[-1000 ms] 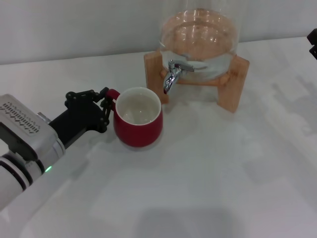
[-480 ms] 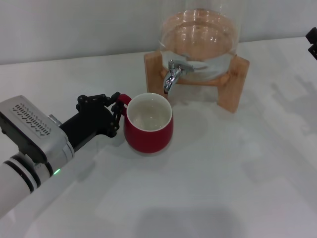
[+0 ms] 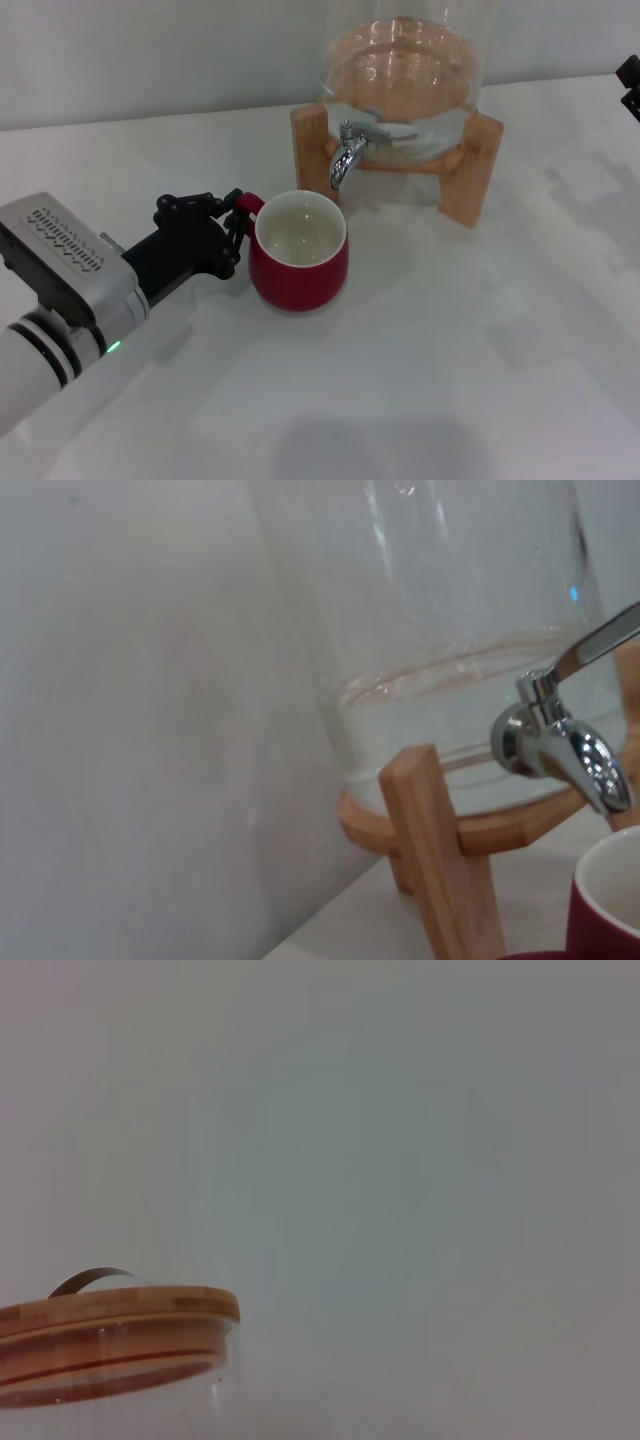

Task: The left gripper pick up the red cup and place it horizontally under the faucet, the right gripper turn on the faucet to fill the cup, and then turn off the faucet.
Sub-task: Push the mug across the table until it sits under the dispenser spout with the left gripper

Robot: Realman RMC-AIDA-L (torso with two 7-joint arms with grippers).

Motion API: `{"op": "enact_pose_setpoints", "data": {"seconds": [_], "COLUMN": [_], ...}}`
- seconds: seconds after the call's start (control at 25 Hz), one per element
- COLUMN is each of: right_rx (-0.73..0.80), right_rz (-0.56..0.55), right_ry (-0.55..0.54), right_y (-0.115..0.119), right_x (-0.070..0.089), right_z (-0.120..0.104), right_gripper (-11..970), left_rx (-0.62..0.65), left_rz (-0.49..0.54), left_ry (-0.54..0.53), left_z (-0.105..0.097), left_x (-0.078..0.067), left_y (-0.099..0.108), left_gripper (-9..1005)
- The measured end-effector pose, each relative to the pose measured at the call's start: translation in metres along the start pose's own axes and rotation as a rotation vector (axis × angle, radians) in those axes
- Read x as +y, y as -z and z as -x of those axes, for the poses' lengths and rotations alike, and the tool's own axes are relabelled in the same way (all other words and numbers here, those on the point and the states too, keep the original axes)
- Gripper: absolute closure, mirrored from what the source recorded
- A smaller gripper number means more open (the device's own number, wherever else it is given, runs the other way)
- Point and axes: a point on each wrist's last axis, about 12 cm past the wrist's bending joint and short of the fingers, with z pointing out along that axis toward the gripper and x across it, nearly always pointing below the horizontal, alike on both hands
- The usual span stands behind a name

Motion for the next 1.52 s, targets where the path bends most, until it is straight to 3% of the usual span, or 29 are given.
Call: {"op": "enact_pose_setpoints", "data": {"seconds": [0.76,1.52], "right_rx": [-0.004,-0.009], "right_rz": [-0.005,-0.009], "right_ry": [-0.002,-0.022], "right_y": [-0.002,0.000], "right_x": [0.000,-0.001], "right_z": [0.000,0.001], "right_gripper": [125,125], "left_rx": [0.065,0.052], "left_rz": [-0.003,-0.032], "left_ry": [-0.016,-0.033], "left_z": [0.005,0.013], "left_x": [0.009,0.008], "left_y": [-0.015,-0.024], "left_gripper": [902,903]}}
